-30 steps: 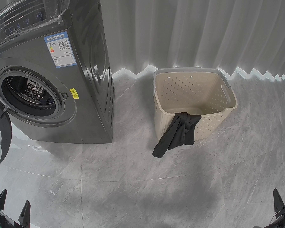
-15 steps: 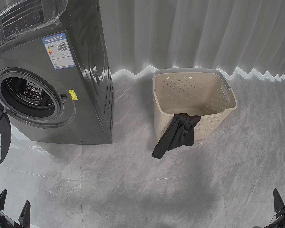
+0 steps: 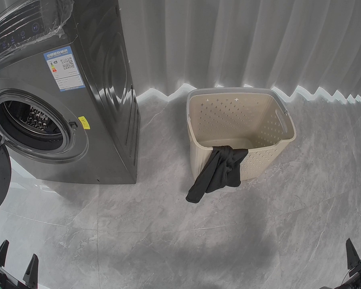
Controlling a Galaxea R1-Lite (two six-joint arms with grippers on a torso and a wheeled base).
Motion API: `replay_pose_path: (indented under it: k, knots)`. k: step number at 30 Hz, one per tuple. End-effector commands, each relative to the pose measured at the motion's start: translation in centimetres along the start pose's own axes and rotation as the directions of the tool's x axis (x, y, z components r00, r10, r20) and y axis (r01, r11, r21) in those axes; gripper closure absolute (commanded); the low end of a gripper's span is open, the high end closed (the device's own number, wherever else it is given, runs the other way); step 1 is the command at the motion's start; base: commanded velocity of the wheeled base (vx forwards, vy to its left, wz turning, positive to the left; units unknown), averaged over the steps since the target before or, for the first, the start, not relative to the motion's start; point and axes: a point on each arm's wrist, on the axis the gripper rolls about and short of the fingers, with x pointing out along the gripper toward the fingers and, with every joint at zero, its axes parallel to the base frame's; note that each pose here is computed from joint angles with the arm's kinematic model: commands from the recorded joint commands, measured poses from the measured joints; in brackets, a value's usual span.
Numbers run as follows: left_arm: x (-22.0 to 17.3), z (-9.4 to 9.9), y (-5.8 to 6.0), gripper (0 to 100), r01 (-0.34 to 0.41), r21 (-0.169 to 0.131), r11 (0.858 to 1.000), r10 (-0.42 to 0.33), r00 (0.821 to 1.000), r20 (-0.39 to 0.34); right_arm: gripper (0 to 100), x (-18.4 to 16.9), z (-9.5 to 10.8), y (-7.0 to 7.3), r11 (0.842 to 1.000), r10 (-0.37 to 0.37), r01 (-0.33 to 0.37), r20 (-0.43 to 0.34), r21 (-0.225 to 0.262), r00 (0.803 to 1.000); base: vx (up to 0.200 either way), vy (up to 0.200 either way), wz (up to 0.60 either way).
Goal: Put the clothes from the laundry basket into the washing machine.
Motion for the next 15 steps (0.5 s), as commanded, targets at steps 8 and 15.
replay_pose_path:
  k: [8, 15]
  knots:
    - [0.01, -0.53, 0.03, 0, -0.001, -0.001, 1.000, 0.001, 1.000, -0.002, 0, 0.01, -0.52, -0.01, 1.000, 0.000, 0.000, -0.001, 0.000, 1.000, 0.125, 0.000, 0.00]
    - [0.01, -0.53, 0.03, 0, 0.000, -0.001, 1.000, 0.000, 1.000, -0.002, 0, 0.01, -0.52, -0.01, 1.000, 0.000, 0.000, -0.001, 0.000, 1.000, 0.000, 0.000, -0.34]
